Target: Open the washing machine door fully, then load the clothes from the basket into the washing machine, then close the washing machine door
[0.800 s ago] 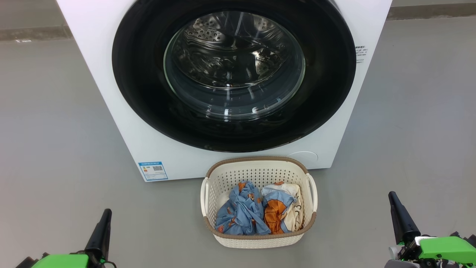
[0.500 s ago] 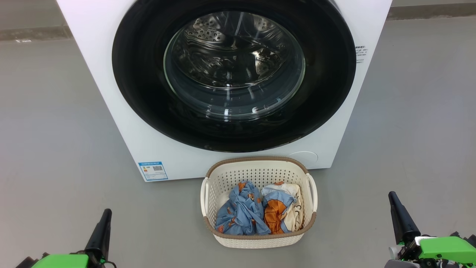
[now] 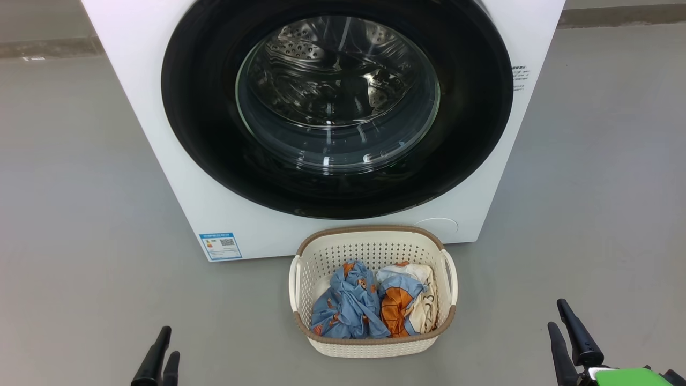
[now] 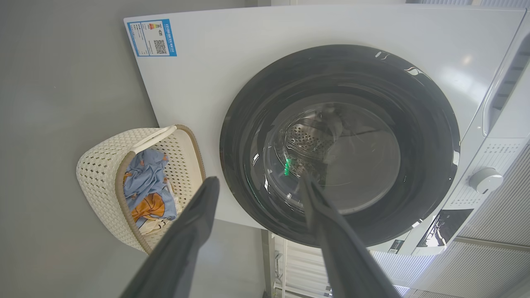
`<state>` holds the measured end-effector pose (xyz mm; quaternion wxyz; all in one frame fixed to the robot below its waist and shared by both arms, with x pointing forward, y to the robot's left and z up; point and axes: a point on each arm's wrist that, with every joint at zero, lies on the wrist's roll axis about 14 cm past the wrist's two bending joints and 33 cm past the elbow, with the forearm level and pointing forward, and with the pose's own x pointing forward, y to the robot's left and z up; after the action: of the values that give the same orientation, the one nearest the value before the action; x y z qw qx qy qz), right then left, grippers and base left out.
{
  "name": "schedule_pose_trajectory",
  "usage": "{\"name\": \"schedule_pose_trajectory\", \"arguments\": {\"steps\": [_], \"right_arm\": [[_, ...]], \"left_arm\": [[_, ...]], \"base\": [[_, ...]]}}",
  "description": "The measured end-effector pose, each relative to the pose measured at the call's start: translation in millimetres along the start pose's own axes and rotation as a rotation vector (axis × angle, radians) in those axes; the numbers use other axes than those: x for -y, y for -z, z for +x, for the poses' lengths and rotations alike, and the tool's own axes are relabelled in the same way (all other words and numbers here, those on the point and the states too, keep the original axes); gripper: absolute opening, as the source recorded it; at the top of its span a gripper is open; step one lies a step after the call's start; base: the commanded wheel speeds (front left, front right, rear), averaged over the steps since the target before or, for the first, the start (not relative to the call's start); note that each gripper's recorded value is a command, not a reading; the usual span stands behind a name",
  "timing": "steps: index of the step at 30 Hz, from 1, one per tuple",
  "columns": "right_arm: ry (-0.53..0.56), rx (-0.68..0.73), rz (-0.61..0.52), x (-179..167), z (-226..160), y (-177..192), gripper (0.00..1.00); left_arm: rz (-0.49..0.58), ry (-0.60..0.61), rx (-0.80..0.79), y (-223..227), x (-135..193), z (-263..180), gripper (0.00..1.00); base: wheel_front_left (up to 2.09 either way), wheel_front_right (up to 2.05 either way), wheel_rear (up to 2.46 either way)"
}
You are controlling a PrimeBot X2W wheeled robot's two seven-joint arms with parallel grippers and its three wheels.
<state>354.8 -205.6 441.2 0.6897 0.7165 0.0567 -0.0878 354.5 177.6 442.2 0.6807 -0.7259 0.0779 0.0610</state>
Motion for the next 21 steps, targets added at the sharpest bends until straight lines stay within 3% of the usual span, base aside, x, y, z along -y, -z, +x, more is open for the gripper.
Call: {"name": "schedule_pose_trajectory", "arguments": {"steps": [10, 21], "right_arm": [[0.002, 0.01, -0.037, 0, 1, 1, 1.0], [-0.006, 0.017, -0.2, -5, 3, 0, 1.0]], "left_arm": [[0.05, 0.012, 0.015, -1, 5, 1, 1.0], [0.196, 0.03, 0.026, -2, 13, 3, 1.0]], "base": [[0.0, 0.0, 0.0], [0.0, 0.0, 0.0]]}}
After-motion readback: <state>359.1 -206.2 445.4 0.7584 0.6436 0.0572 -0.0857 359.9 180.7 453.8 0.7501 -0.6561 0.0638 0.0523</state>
